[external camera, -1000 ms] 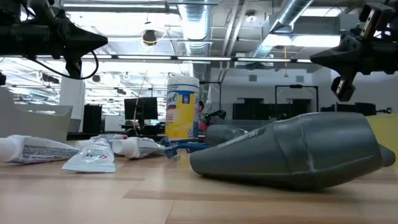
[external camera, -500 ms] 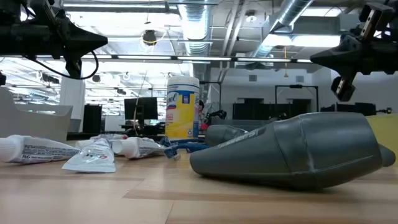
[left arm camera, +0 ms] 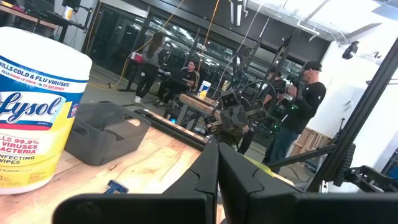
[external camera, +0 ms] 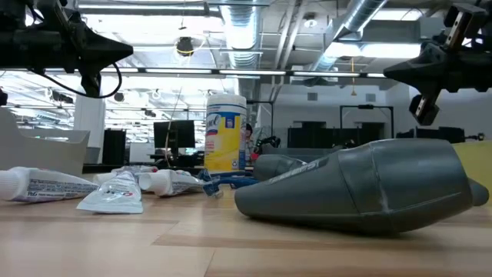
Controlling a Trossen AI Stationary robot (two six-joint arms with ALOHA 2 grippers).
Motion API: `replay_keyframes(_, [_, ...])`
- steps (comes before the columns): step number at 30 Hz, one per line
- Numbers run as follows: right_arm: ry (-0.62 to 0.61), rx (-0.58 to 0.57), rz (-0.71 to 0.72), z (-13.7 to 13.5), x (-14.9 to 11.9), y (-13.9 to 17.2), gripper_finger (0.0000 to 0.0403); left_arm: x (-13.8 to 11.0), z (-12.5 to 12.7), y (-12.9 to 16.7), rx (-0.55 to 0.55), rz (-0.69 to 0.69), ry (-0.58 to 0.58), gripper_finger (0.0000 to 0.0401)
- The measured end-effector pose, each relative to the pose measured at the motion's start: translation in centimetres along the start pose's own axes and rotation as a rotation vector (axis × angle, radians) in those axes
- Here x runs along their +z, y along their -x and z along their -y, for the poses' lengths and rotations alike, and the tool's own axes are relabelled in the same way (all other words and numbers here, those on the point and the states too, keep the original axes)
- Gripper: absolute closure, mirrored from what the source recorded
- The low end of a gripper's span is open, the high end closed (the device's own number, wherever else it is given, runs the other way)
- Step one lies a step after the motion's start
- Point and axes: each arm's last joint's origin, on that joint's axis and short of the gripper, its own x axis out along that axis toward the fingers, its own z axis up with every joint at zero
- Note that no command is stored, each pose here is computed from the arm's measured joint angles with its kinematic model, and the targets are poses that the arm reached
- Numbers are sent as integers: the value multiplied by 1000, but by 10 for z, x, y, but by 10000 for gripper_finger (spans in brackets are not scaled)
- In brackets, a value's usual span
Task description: Pick & Place Travel size toiletries
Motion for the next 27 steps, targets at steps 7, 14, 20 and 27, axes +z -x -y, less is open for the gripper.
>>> replay_keyframes(7, [65, -11, 10, 1, 1, 0, 403, 0, 0, 0, 0, 1, 0, 401])
replay_keyframes(14, [61, -12, 16, 1, 1, 0, 403, 0, 0, 0, 0, 1, 0, 401])
replay_keyframes(20, [61, -15, 21, 1, 2, 0, 403, 0, 0, 0, 0, 1, 0, 401])
replay_keyframes(27, [192, 80, 163, -23, 26, 6, 377, 0, 0, 0, 0, 0, 0, 401])
